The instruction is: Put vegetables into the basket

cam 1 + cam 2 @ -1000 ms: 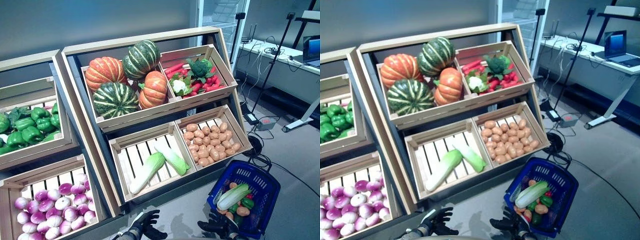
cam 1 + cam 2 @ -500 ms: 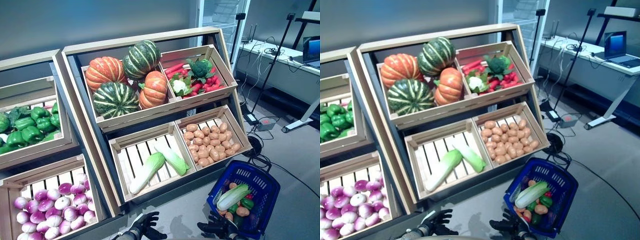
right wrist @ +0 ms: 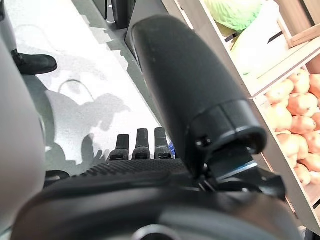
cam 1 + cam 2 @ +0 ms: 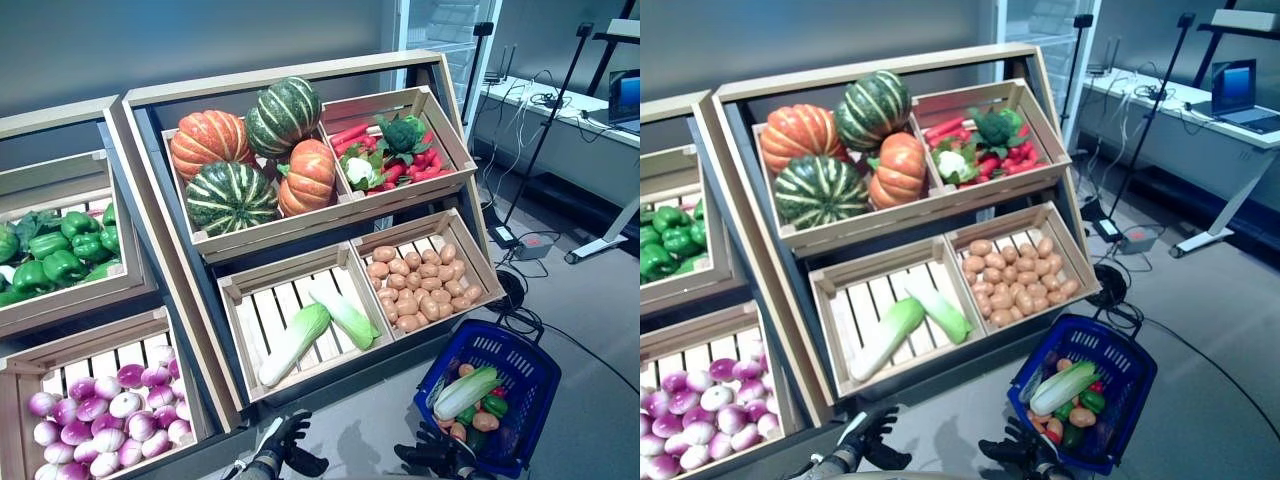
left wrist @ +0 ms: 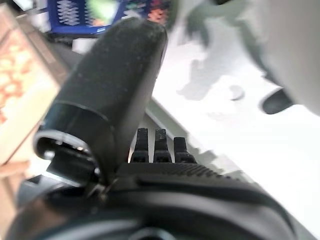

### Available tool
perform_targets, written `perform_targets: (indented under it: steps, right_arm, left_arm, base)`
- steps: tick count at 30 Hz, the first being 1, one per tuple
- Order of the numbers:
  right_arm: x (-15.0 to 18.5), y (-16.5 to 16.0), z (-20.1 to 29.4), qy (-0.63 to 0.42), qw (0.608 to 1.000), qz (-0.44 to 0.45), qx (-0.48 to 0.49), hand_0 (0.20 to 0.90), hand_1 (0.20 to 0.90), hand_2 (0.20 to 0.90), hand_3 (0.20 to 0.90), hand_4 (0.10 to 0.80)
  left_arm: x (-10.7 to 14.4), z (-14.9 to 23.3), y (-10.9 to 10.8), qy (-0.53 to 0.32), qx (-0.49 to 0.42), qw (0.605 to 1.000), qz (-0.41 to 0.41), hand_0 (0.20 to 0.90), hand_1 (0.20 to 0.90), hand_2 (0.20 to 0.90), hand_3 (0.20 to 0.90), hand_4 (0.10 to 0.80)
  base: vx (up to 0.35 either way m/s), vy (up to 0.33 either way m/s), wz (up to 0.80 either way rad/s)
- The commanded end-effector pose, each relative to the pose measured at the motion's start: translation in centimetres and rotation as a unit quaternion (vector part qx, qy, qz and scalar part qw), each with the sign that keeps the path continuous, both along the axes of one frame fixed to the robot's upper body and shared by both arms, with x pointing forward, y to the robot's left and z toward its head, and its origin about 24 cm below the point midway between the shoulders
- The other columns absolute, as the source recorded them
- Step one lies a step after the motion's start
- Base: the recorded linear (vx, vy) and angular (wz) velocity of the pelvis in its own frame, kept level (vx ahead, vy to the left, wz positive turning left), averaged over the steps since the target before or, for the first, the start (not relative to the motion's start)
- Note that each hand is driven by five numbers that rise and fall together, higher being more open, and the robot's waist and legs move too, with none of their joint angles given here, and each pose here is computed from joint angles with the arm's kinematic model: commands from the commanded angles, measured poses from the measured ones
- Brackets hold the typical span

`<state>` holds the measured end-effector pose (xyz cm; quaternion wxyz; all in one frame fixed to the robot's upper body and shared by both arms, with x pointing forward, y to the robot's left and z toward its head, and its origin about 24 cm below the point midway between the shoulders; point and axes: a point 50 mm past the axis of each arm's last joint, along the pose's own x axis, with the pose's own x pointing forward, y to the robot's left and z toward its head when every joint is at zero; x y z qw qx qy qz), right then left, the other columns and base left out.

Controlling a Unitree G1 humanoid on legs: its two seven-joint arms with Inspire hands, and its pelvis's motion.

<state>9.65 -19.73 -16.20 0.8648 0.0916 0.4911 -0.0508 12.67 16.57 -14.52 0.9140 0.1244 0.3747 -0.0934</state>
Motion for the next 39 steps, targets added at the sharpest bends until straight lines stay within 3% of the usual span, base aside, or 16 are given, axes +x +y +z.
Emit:
perform_targets:
  steps: [1,5,12,16,23,27,33,39]
  right_arm:
    - [4.5,0.1,1.4,-0.068,0.997,-0.031,-0.002,0.9,0.9,0.9,0.9,0.8]
    - [4.7,-0.6,1.7,-0.086,0.995,-0.047,-0.012,0.9,0.9,0.9,0.9,0.8]
    - [5.4,-0.3,2.4,-0.134,0.985,-0.101,0.027,0.9,0.9,0.9,0.9,0.8]
    - [8.0,0.8,4.8,-0.217,0.976,-0.026,-0.009,0.9,0.9,0.9,0.9,0.8]
    - [13.1,2.6,12.0,-0.402,0.892,0.173,-0.11,0.9,0.9,0.9,0.9,0.8]
    - [14.7,3.1,14.8,-0.466,0.857,0.189,-0.108,0.9,0.9,0.9,0.9,0.8]
    - [15.5,3.0,16.0,-0.49,0.853,0.161,-0.077,0.9,0.9,0.9,0.9,0.8]
    - [16.0,3.1,16.6,-0.495,0.855,0.151,-0.044,0.9,0.9,0.9,0.9,0.8]
  left_arm:
    - [9.8,7.7,-0.5,-0.273,-0.037,0.961,-0.005,0.9,0.9,0.9,0.9,0.8]
    - [12.7,12.4,0.0,-0.372,-0.034,0.928,-0.014,0.9,0.9,0.9,0.9,0.8]
    - [14.1,15.4,2.0,-0.416,-0.007,0.909,0.007,0.9,0.9,0.9,0.9,0.8]
    - [14.2,16.2,3.2,-0.428,0.026,0.903,0.019,0.9,0.9,0.9,0.9,0.8]
    - [15.1,17.2,5.3,-0.441,0.096,0.89,0.063,0.9,0.9,0.9,0.9,0.8]
    - [14.9,16.2,5.2,-0.422,0.124,0.895,0.072,0.9,0.9,0.9,0.9,0.8]
    - [15.5,16.3,5.7,-0.427,0.123,0.888,0.122,0.9,0.9,0.9,0.9,0.8]
    - [17.0,18.7,5.7,-0.479,0.146,0.851,0.159,0.9,0.9,0.9,0.9,0.8]
  base:
    - [-0.035,0.011,0.02]
    - [-0.013,0.021,0.0]
    - [0.038,0.015,0.0]
    - [0.023,0.006,0.01]
    - [-0.094,-0.031,0.01]
    - [-0.045,-0.029,0.06]
    - [-0.02,0.012,0.06]
    - [-0.131,0.06,0.1]
